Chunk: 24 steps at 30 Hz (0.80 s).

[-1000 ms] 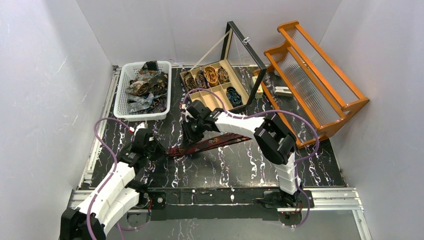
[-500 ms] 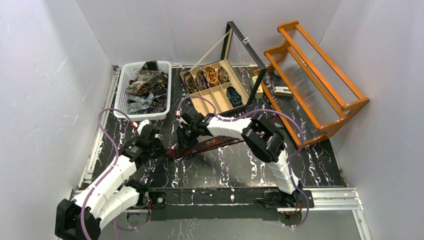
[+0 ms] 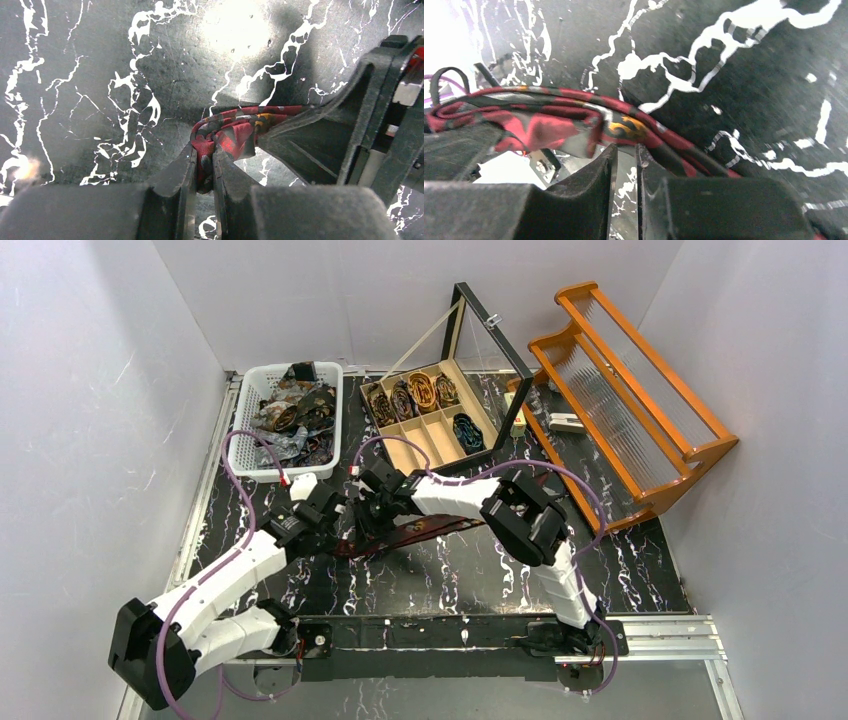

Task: Roll the ties
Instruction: Roll the tie at the center of the board.

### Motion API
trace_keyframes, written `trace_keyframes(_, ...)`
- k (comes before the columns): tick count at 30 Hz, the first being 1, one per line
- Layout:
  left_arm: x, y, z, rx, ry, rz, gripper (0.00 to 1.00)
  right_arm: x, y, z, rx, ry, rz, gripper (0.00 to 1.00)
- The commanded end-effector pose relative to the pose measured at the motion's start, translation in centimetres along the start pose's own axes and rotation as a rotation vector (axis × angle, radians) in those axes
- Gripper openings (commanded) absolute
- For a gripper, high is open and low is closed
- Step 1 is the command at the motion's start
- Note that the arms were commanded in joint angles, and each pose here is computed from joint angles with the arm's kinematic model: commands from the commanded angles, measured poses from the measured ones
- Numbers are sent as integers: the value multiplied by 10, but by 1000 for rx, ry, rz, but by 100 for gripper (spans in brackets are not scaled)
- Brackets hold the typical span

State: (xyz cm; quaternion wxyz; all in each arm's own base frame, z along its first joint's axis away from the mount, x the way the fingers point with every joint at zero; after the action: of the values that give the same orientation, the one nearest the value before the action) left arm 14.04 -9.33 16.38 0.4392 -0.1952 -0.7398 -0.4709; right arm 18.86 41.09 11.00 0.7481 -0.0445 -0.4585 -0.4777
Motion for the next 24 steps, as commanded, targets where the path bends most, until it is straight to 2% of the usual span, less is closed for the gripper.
trace_keyframes(1,10,8,4,-30,103,-98,0,38,3,4,6,-92,-84,29)
trace_keyframes(9,10,5,-11,-135,162,-131,0,90,-5,-23,-100,-157,-257,32)
trace_keyframes(24,-1,-16,-56,-343,236,-170,0,136,-19,-43,-231,-291,-424,37)
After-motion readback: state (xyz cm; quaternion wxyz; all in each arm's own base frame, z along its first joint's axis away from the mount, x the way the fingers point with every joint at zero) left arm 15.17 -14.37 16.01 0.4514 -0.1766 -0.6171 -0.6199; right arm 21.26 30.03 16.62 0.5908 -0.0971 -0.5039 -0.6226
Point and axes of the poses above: each gripper's point midway between its finger pads, its own x axis back along the fingers, its own z axis along the line the jaws close on, y = z × x, the point moved 10 cm from there along x, back along the fingers, and after that the axes turned 12 degrees about x, right-handed, at the moved point
